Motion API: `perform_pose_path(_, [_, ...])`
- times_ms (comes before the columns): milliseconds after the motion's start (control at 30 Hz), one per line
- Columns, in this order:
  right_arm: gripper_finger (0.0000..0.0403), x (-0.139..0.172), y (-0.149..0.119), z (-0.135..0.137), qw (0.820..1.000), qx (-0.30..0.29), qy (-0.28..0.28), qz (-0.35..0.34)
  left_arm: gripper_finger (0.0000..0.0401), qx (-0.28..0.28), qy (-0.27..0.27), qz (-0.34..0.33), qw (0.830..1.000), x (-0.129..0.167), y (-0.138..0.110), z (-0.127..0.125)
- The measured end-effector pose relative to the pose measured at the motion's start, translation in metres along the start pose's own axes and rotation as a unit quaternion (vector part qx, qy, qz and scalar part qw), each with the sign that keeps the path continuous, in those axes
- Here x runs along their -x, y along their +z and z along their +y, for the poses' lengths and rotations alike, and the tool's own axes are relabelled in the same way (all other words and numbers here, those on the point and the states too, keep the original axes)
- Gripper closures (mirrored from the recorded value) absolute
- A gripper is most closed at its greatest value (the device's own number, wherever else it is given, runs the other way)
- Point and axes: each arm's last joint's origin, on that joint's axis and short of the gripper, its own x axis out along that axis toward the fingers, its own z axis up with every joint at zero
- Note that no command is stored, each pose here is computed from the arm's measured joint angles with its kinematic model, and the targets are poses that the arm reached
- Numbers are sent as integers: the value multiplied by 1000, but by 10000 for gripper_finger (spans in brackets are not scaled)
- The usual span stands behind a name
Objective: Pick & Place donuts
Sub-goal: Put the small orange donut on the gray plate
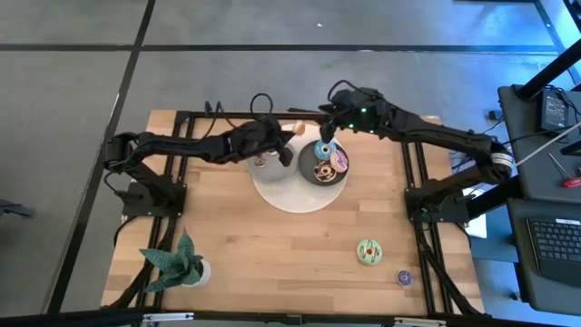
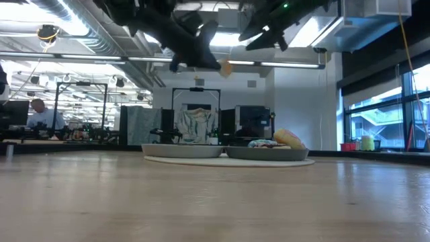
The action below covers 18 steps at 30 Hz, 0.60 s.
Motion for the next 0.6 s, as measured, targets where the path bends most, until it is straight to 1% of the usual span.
perform_pose_path(100, [177, 12, 6, -5, 1000, -4, -6, -14, 398, 54, -55, 75, 994, -4, -8, 14])
perform_pose_path(133, [174, 15, 8, -6, 1000, -4, -7, -19, 398, 71, -63, 99, 990, -5, -11, 19])
perform_pose_path(267, [171, 21, 11, -10, 1000, -5, -12, -26, 398, 117, -49, 175, 976, -7, -22, 37])
perform_pose_path(333, [171, 21, 11, -10, 1000, -5, -13, -23, 398, 136, -60, 204, 968, -10, -26, 43])
perform_pose_path(400, [171, 19, 9, -10, 1000, -4, -15, -16, 399, 152, -69, 247, 955, -13, -36, 47])
perform_pose_path(500, [171, 14, 5, -11, 1000, -5, -18, -2, 399, 158, -83, 274, 945, -22, -49, 47])
perform_pose_path(600, [171, 11, 3, -11, 1000, -5, -19, 5, 399, 179, -89, 304, 931, -32, -63, 48])
